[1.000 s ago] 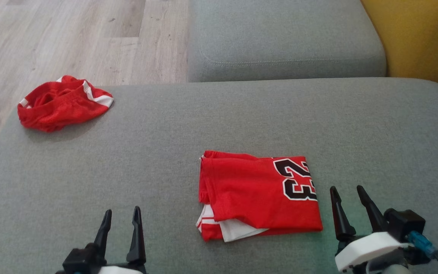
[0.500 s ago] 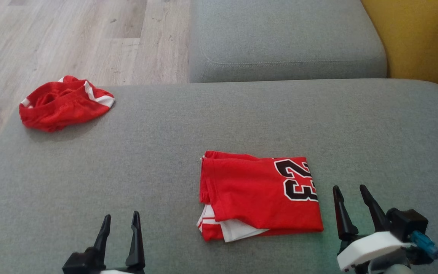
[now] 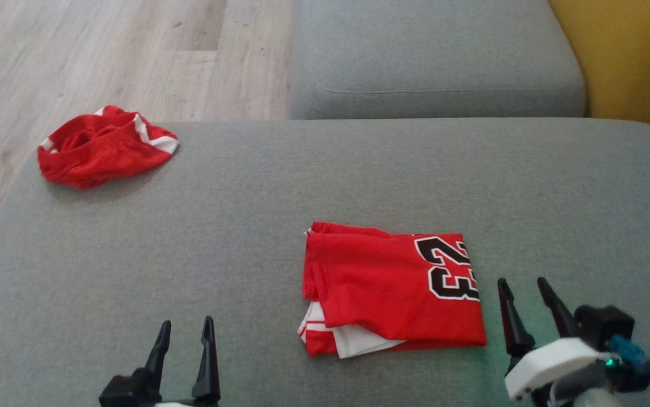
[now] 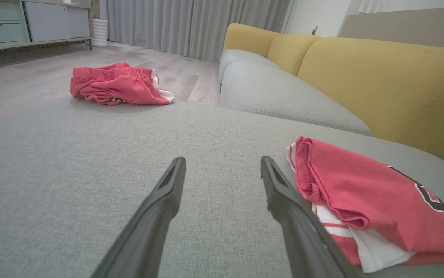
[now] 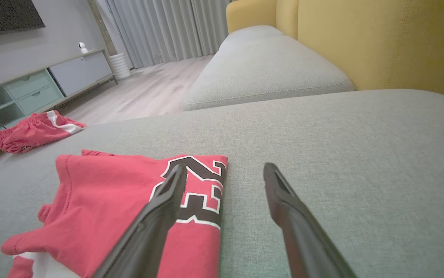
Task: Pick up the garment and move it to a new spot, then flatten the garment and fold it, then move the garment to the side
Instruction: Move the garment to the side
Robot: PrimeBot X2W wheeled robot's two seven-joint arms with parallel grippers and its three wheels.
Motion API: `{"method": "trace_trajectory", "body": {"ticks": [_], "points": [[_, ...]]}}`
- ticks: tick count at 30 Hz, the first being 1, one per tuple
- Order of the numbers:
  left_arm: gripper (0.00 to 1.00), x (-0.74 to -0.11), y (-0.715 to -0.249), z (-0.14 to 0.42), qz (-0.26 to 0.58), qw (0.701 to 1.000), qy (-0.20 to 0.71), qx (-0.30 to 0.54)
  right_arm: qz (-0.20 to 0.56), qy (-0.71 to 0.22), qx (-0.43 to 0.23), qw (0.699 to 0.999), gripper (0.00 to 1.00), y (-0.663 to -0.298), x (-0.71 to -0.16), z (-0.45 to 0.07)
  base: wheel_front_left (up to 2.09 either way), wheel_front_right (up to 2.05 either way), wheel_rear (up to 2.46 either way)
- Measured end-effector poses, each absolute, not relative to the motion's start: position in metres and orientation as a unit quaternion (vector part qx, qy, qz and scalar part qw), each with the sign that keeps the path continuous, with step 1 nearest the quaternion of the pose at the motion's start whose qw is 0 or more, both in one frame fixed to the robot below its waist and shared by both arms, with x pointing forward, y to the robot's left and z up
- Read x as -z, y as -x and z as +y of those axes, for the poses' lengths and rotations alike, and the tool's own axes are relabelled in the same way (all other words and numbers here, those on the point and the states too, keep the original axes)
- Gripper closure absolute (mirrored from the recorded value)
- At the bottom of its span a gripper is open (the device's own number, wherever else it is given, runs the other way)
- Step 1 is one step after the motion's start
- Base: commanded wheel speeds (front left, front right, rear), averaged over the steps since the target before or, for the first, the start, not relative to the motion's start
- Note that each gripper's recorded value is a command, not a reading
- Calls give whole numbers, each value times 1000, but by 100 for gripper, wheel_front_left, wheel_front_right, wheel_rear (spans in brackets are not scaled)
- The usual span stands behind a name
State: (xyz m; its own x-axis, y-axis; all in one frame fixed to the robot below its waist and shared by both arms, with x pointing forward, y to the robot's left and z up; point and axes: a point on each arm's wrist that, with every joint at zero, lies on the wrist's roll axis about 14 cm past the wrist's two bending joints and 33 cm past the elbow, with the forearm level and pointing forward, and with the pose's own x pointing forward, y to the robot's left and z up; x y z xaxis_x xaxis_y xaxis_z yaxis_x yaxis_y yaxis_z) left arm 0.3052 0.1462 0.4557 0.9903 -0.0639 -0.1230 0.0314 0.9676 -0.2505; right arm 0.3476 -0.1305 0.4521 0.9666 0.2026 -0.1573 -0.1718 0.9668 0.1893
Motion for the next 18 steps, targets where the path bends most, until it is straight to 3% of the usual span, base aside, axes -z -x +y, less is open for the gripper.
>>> {"method": "trace_trajectory", "body": {"ticks": [9, 18], "points": [[0, -447, -295, 163, 76, 989, 129, -9, 150, -38, -93, 984, 0, -389, -446, -133, 0, 0, 0], [0, -429, -280, 184, 103, 984, 132, -55, 262, -48, -111, 957, 0, -392, -391, -112, 0, 0, 0]]}}
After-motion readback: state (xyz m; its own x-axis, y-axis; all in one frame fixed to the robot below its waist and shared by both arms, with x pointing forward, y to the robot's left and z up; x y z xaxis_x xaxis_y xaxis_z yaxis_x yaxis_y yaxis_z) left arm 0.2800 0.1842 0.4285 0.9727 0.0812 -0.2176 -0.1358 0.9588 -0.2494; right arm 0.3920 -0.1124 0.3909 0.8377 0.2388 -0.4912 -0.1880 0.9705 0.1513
